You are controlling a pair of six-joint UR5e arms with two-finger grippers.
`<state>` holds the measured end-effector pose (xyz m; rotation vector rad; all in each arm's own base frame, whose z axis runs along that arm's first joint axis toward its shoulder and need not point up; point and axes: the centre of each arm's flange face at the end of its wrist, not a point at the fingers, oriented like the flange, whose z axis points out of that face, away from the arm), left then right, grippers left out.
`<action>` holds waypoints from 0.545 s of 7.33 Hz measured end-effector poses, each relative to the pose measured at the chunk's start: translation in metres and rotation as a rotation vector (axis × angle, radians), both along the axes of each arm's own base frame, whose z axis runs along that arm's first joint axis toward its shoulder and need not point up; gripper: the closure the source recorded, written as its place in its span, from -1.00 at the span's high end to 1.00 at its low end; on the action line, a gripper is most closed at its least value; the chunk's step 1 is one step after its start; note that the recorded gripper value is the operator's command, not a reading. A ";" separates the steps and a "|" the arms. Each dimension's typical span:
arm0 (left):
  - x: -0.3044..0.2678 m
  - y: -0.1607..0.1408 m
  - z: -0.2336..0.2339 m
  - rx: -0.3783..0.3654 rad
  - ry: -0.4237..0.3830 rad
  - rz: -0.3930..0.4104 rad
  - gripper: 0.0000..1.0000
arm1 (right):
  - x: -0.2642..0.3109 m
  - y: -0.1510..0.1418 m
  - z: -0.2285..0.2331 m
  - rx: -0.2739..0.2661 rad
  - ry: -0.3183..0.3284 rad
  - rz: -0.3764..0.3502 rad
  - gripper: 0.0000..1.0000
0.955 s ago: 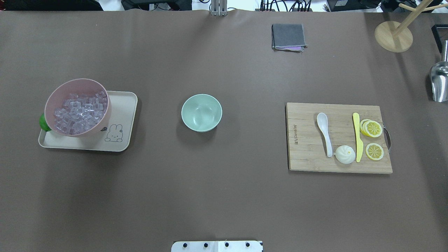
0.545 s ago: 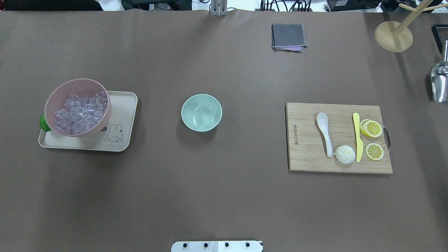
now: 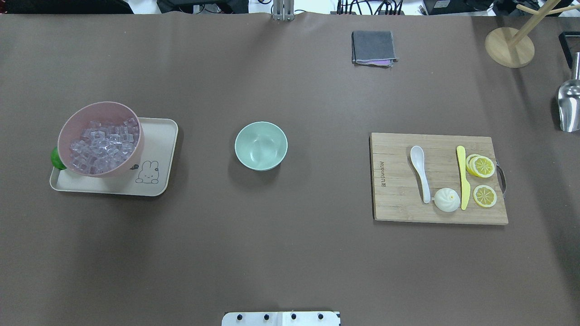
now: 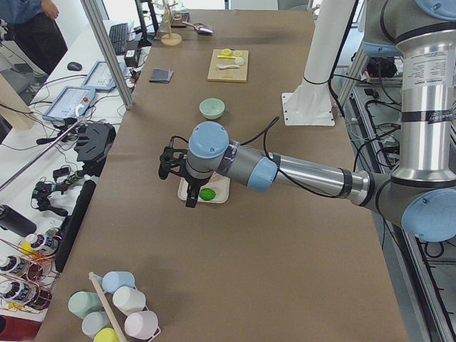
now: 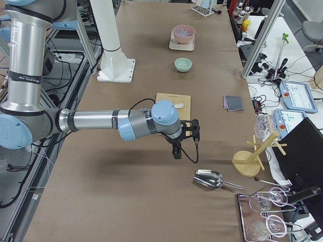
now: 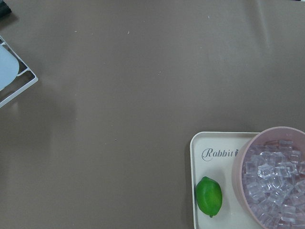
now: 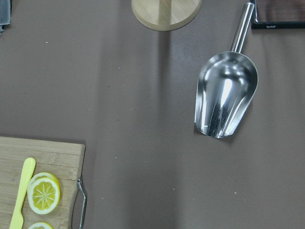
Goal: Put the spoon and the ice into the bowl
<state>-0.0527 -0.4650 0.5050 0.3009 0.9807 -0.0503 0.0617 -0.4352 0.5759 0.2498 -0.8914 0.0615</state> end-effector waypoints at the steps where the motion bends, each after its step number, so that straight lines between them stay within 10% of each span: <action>1: 0.028 -0.003 -0.019 0.023 -0.018 0.022 0.91 | -0.004 -0.001 -0.002 0.005 -0.003 -0.003 1.00; 4: 0.112 -0.021 -0.062 0.118 -0.082 0.125 0.78 | -0.024 -0.008 -0.022 0.019 -0.017 -0.026 1.00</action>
